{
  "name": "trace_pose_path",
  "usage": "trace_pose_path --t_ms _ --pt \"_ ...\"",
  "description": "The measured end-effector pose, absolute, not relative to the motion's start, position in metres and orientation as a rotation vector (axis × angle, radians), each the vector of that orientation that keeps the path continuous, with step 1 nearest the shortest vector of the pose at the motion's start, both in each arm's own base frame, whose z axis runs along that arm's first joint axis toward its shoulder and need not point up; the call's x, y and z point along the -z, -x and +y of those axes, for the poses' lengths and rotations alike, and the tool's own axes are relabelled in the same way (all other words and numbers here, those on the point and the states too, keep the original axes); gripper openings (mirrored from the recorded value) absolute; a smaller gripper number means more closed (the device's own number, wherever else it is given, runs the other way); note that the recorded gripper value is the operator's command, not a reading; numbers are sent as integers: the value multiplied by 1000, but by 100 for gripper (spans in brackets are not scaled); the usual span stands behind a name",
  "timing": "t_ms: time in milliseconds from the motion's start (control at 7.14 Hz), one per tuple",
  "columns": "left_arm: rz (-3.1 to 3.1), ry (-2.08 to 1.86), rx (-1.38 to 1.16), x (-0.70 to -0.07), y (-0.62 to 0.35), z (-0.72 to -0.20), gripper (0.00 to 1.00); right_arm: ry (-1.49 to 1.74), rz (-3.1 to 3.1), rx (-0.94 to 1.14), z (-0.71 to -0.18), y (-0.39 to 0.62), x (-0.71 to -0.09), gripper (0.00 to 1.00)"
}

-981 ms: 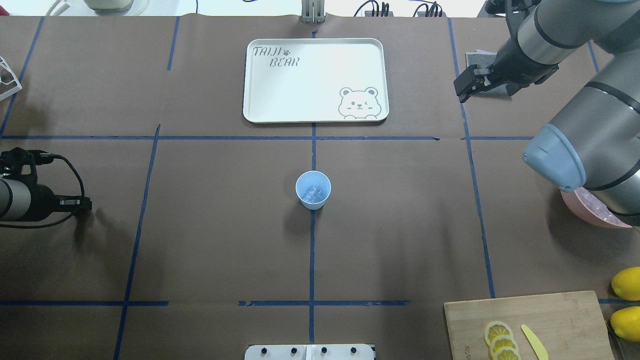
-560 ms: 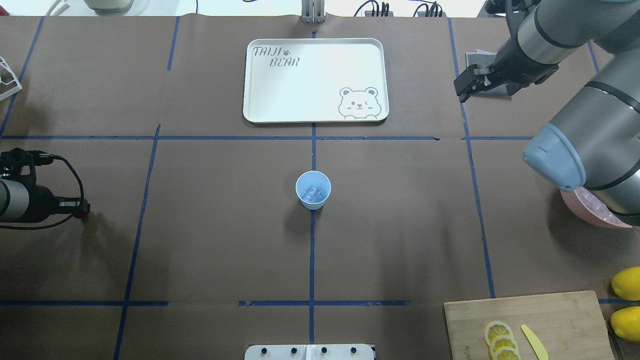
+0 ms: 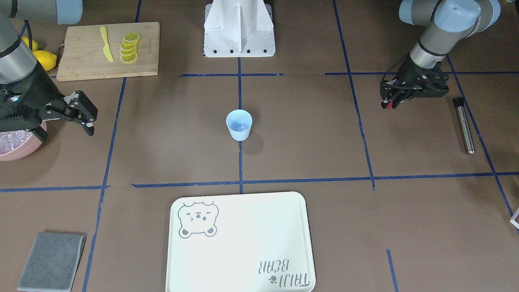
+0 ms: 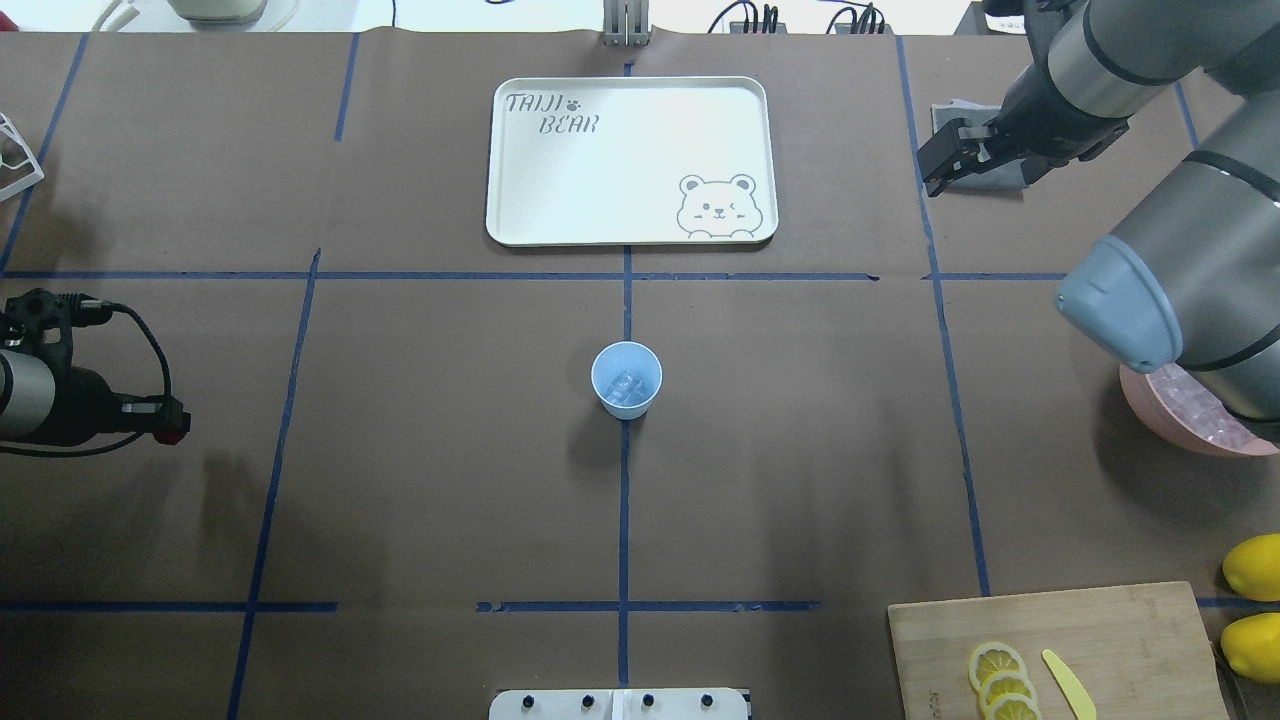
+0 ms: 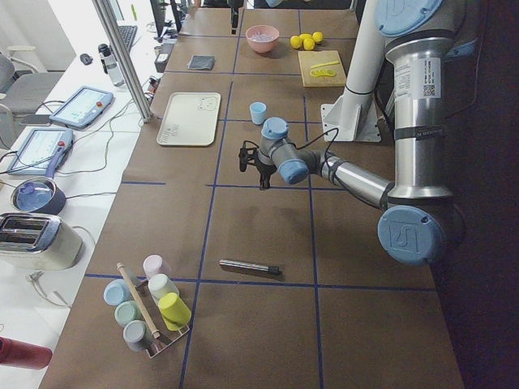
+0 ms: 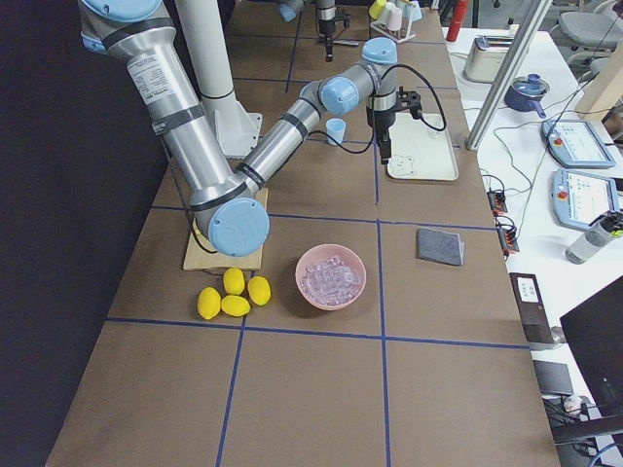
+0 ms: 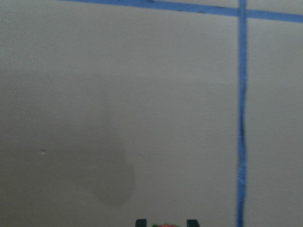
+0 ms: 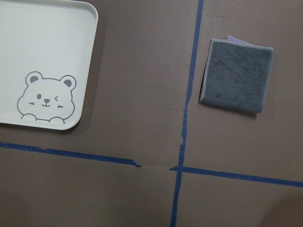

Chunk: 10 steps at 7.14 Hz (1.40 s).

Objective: Mash ice and strawberries in cup
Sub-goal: 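Carry the strawberry with the left gripper over the light-blue cup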

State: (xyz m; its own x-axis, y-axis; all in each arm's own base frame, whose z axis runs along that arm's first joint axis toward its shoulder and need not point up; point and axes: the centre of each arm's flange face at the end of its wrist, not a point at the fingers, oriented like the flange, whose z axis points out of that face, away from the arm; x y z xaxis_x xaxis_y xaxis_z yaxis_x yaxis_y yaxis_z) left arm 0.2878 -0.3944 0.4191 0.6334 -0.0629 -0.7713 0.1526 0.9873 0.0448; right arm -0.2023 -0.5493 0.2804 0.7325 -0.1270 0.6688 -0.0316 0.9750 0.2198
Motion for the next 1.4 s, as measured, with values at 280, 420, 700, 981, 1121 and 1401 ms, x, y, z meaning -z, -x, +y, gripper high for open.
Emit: trace_pose_path --t_ms 280,420,700,981,1121,1401 --pt "880 -84 179 -314 -317 -421 0 -205 -755 111 -566 144 -327 99" --pt "900 -59 225 -264 -340 -431 0 -193 -764 140 -578 110 -355 99" --pt "931 -17 287 -195 -402 -436 0 -178 -751 183 -585 57 -413 99" --pt "931 -24 323 -152 -463 -444 0 -159 -737 180 -578 32 -445 99" --pt "926 -26 327 -132 -491 -451 0 -151 -731 168 -577 22 -456 99" --pt "919 -42 311 -119 -533 -447 0 -141 -727 144 -574 10 -466 100"
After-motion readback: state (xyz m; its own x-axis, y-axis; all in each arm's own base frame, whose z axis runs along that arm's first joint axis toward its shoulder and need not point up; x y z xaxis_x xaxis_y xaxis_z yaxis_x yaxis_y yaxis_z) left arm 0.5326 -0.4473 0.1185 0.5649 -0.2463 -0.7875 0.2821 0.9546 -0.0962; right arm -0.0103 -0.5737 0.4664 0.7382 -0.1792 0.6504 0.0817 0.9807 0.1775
